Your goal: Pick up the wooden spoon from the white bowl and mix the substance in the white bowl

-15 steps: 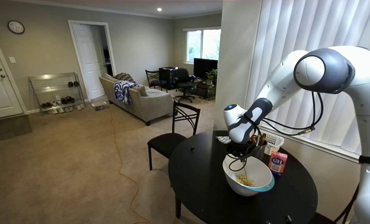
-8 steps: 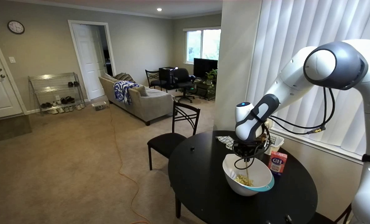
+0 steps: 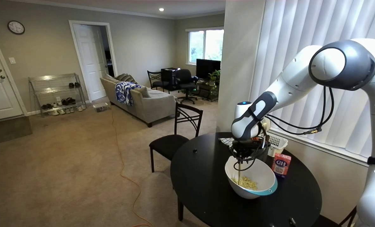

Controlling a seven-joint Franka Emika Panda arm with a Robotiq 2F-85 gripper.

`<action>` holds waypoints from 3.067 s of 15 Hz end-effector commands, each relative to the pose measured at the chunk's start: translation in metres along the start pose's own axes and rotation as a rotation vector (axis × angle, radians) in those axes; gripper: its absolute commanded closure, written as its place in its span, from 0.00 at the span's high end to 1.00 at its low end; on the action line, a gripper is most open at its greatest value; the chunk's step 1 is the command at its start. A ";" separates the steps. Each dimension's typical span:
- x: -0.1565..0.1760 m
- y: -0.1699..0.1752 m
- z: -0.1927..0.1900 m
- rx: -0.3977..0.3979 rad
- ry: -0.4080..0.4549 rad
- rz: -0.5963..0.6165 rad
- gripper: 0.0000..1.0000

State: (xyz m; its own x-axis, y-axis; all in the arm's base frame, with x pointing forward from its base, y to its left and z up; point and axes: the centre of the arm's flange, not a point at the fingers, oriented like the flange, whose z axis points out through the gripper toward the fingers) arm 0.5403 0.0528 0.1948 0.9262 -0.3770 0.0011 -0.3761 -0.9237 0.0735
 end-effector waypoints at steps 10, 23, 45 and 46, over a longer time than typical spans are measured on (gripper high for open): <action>-0.006 -0.021 0.025 0.015 0.103 0.138 0.03; -0.031 -0.009 0.048 -0.217 0.161 0.313 0.03; -0.037 -0.050 0.047 -0.045 -0.010 0.089 0.03; -0.036 -0.047 0.047 -0.025 -0.005 0.116 0.03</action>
State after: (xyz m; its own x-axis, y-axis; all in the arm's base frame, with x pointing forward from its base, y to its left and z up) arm 0.5226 0.1058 0.1574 0.8732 -0.4874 0.0037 -0.4754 -0.8501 0.2264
